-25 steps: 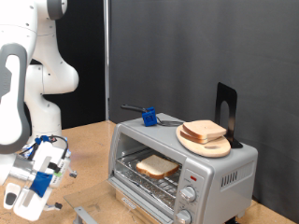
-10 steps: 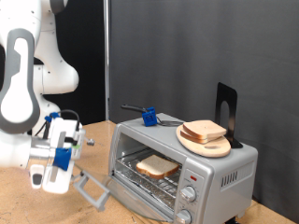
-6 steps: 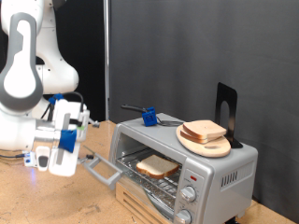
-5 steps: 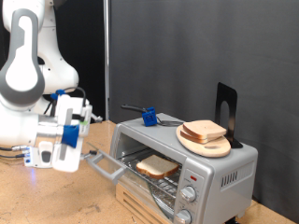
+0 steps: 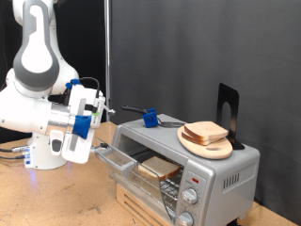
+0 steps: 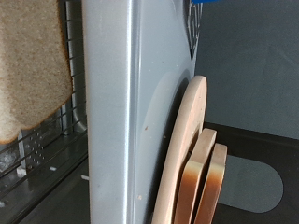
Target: Make a piece of toast with the oven
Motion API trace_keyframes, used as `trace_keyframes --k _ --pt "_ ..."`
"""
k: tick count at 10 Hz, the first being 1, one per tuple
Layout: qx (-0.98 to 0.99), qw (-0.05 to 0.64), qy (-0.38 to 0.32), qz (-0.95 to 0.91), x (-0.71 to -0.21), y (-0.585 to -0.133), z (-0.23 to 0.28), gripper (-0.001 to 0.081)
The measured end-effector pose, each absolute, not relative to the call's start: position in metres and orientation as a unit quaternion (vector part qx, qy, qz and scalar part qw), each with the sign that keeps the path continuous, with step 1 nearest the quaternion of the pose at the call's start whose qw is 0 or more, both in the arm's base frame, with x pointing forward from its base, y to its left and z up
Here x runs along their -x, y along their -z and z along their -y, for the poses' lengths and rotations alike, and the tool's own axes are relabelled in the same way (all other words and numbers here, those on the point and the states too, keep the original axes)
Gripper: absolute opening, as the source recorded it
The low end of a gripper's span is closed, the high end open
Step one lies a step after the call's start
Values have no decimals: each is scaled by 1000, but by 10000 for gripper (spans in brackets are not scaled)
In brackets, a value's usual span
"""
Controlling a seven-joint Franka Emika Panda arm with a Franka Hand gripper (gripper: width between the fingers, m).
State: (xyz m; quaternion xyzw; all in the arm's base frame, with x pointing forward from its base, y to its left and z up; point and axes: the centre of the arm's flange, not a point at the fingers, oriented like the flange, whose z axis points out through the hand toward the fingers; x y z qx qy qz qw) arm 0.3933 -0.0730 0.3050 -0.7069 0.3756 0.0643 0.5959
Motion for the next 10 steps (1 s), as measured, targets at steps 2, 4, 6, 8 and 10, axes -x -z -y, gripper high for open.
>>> trace_keyframes --k 2,4,6,8,10 --pt "710 597 -68 -367 -393 -308 66 808" --pt "715 607 -89 -335 -390 -310 51 808" --pt "723 606 -112 -312 -378 -309 42 808" --pt "735 594 -126 -301 -361 -309 39 808" --pt "737 588 -124 -310 -348 -314 56 808"
